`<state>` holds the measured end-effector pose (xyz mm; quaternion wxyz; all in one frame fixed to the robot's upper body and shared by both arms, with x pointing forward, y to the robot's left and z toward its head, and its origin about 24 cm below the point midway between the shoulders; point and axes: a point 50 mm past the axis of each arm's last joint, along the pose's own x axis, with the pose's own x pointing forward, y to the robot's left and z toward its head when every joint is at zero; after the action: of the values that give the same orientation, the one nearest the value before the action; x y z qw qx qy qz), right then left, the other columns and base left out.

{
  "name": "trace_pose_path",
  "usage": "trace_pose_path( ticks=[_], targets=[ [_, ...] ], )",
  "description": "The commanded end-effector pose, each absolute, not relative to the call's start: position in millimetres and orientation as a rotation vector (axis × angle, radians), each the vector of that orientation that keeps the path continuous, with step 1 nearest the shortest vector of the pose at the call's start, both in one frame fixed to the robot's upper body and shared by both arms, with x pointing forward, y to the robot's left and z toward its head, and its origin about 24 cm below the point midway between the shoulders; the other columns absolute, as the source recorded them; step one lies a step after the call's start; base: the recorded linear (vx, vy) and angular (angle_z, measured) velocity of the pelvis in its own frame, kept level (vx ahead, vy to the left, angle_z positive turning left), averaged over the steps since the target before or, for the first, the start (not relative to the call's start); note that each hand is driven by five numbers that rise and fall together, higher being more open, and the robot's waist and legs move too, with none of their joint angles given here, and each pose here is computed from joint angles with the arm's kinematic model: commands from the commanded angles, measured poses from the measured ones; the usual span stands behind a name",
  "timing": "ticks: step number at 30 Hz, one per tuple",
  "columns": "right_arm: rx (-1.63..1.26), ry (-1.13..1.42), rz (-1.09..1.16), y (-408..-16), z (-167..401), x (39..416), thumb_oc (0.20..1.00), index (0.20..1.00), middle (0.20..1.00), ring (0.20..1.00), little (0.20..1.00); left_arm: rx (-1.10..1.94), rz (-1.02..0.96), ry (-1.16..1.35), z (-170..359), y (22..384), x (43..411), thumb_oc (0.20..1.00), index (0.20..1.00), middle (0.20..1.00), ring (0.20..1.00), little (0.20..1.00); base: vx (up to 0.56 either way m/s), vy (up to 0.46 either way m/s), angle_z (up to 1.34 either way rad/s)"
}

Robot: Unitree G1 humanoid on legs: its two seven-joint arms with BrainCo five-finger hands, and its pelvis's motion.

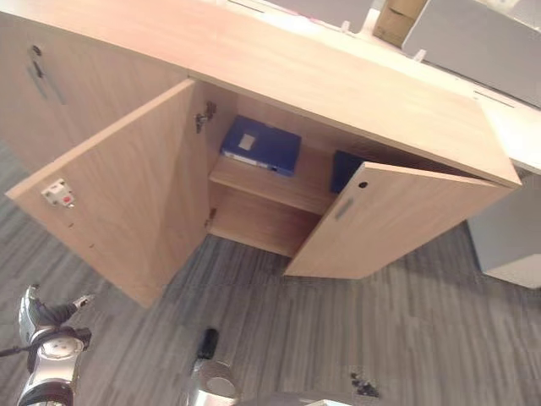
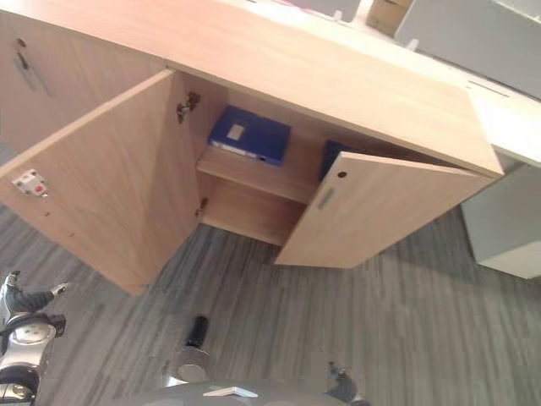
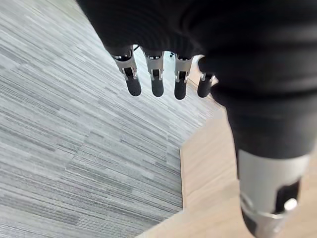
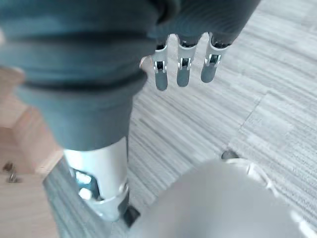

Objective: Put the empty folder in the office cabinet

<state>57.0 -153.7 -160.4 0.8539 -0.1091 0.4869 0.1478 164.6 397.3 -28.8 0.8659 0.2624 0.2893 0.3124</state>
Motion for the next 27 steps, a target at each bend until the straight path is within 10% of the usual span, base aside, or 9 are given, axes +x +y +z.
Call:
trace_pose_path(
  ticks=[1,18,27],
  targets=[
    [-0.369,0.888,0.304,-185.4,-146.8,107.8,1.0,1.0,1.0,1.0,1.0,0.681,0.812,0.607,1.6,441.9,142.8,1.0,1.0,1.0,1.0,1.0,-0.03,0.106,-0.38],
    [-0.335,0.841,0.317,-171.4,-143.1,120.1,1.0,1.0,1.0,1.0,1.0,0.812,0.716,0.539,38.1,447.9,187.8,1.0,1.0,1.0,1.0,1.0,-0.02,0.036,-0.18],
    [-0.399,0.836,0.315,-184.5,-139.9,119.6,1.0,1.0,1.0,1.0,1.0,0.592,0.326,0.676,-61.3,344.9,191.8,1.0,1.0,1.0,1.0,1.0,0.01,-0.006,-0.26]
  ],
)
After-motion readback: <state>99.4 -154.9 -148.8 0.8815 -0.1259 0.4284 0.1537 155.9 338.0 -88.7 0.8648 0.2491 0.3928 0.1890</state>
